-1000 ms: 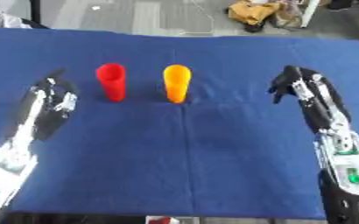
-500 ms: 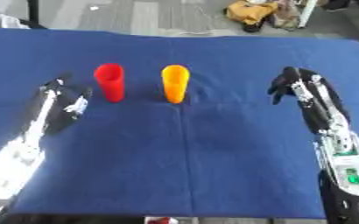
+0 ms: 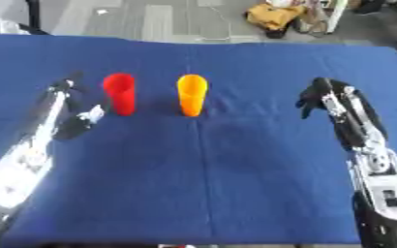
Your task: Pour the contents of one cup into another cup.
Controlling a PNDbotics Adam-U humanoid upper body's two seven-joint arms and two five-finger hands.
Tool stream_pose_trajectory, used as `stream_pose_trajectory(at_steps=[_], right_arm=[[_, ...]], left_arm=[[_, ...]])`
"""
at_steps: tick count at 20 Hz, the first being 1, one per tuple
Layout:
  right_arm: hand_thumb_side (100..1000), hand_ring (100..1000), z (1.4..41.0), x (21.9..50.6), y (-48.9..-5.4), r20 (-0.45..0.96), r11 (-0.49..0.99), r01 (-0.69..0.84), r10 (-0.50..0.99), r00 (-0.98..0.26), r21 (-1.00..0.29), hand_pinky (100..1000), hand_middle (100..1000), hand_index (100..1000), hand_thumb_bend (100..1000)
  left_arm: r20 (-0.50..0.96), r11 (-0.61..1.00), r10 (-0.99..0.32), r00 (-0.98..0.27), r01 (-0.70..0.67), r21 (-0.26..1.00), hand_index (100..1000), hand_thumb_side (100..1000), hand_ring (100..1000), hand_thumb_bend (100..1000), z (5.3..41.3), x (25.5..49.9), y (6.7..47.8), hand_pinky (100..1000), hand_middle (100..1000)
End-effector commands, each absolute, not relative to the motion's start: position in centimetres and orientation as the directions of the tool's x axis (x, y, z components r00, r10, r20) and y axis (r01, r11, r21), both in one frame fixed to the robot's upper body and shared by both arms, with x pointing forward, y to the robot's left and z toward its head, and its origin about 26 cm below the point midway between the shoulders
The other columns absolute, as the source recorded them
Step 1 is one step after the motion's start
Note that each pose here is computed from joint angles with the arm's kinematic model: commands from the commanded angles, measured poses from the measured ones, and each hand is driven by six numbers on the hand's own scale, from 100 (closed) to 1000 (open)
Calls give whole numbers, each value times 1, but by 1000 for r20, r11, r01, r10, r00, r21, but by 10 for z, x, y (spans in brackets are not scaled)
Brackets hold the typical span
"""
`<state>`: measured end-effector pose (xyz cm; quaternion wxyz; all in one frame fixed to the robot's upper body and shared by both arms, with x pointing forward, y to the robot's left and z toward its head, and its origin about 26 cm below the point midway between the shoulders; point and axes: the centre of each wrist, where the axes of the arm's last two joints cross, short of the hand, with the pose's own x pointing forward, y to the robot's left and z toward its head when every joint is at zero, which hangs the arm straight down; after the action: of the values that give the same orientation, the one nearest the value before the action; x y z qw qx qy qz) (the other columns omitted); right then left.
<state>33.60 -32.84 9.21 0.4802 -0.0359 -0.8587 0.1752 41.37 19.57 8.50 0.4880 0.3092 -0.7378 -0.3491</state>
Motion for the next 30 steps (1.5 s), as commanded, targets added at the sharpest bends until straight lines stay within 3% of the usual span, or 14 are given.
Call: stream_pose_trajectory(at_steps=[1,4,10,30], right_arm=[[789,499,101,338,-329,796,931,-104,236,-558,-349,343,318,524,319],[790,499,101,339,-328,795,931,-107,233,-559,-349,342,317,524,319],[792,498,102,340,-326,794,931,-114,227,-564,-348,342,317,524,320],[797,498,105,343,-320,786,928,-128,216,-579,-349,341,315,523,324]], left_arm=[[480,543,-816,-324,-140,828,969,791,497,588,97,419,199,478,658],[486,547,-817,-312,-151,823,988,727,491,497,99,422,199,451,664],[469,545,-817,-335,-186,818,1000,640,491,455,106,427,199,450,670],[394,497,-832,-390,-211,841,997,614,489,415,116,436,194,440,671]])
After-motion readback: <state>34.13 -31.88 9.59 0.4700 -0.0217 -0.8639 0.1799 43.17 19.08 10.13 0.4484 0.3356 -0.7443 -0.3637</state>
